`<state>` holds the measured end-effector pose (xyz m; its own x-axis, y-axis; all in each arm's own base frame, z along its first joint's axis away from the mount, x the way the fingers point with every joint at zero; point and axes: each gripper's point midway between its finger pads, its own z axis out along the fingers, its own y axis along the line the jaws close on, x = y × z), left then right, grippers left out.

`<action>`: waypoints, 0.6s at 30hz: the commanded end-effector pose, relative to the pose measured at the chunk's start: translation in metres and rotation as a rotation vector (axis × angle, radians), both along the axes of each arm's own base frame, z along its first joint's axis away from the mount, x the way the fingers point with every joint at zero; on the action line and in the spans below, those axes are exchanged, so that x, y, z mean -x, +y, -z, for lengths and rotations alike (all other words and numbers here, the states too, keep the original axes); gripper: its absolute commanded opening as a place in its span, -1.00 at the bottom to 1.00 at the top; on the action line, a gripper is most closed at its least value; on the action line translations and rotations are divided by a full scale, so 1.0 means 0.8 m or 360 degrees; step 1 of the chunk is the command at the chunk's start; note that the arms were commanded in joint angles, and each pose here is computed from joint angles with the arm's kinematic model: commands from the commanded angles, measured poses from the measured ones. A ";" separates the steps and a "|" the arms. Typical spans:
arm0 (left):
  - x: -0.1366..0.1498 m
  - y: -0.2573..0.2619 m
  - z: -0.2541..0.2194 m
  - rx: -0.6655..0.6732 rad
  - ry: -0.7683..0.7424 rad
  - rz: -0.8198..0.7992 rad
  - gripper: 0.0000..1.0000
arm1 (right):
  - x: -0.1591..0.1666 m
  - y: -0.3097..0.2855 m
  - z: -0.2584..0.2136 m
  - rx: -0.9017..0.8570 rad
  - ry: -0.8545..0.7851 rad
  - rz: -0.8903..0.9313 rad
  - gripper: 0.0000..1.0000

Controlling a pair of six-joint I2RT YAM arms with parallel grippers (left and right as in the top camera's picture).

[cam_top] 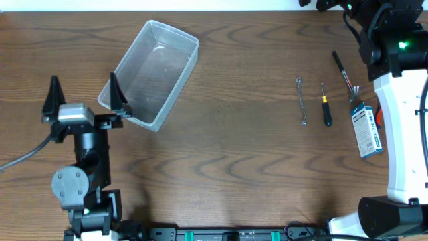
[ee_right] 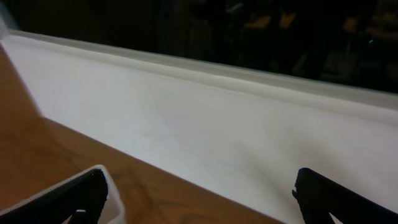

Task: Pack container
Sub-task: 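Move both grippers toward the clear container's left and right rims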

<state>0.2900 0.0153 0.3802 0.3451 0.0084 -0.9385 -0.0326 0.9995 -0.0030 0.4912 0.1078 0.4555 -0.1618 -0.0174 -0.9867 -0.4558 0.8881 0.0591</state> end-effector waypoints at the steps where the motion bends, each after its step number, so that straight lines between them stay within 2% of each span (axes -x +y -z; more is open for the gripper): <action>1: -0.004 -0.030 0.002 -0.0065 0.0010 0.0207 0.96 | 0.002 0.011 -0.002 -0.0069 0.0039 -0.0053 0.98; 3: -0.005 -0.037 0.002 -0.0071 0.0019 0.0263 0.96 | 0.002 0.011 -0.002 -0.0069 0.0039 -0.0054 0.99; 5: -0.013 -0.036 0.009 0.0024 0.0087 0.0290 0.96 | 0.004 0.015 0.000 -0.0074 0.0057 -0.0062 0.99; 10: -0.048 -0.032 0.025 0.0221 0.0517 0.0301 0.96 | 0.003 0.039 0.003 -0.0047 0.0058 -0.0024 0.99; 15: -0.074 -0.014 0.001 0.0290 0.0857 0.0162 0.96 | 0.003 0.085 -0.002 0.0084 0.0007 -0.0020 0.99; 18: -0.083 -0.001 -0.008 0.0302 0.1015 0.0054 0.96 | 0.000 0.110 0.018 0.0170 0.0101 -0.0026 0.98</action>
